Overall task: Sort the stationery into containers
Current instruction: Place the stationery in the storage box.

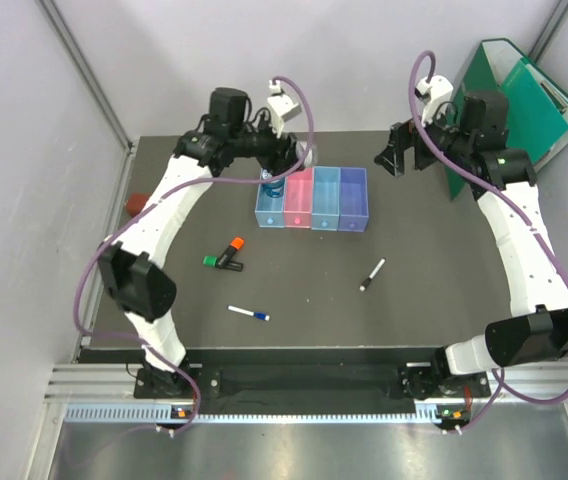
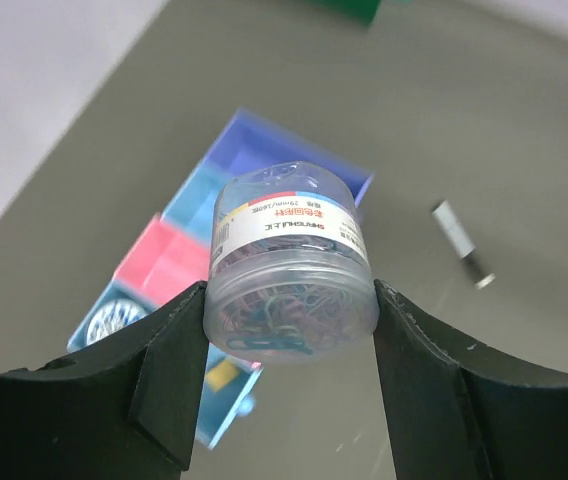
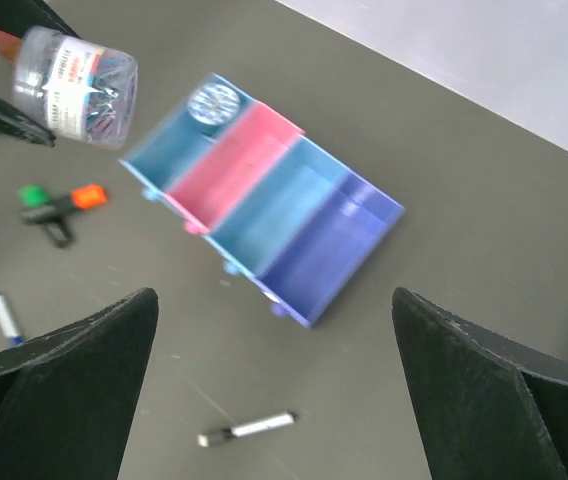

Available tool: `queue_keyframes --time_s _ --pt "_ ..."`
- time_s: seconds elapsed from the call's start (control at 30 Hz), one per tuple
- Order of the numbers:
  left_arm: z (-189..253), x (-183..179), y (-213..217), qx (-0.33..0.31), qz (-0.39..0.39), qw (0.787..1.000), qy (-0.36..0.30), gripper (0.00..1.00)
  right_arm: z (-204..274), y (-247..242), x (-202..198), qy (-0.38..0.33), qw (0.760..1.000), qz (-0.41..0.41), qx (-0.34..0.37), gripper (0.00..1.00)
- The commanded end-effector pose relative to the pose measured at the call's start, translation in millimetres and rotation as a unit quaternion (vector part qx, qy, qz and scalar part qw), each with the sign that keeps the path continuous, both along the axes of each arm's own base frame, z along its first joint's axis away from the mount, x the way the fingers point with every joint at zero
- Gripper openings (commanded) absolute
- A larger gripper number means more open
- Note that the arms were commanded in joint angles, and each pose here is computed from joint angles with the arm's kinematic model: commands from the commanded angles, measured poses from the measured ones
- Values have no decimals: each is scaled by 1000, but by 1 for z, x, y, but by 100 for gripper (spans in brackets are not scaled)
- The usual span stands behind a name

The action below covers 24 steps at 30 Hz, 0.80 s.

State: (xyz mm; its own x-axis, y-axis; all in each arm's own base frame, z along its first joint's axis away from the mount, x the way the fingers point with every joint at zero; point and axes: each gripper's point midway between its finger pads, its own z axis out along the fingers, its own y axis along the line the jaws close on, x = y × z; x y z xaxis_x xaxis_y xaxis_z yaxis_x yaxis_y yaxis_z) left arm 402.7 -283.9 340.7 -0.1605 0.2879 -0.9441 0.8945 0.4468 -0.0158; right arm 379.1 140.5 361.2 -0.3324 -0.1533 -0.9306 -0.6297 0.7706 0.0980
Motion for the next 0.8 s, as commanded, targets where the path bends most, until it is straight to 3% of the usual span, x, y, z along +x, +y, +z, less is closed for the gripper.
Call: queue_keyframes --time_s 0.0,0.33,0.77 --pt "-55 22 19 119 -3 993 1 0 7 -38 3 -43 993 -61 -90 100" --pt "-87 55 -5 194 -88 976 -49 0 15 -94 -10 -74 968 -124 -207 100" --pt "-136 68 -62 230 -181 947 -132 0 33 -173 -32 -92 942 -229 -228 100"
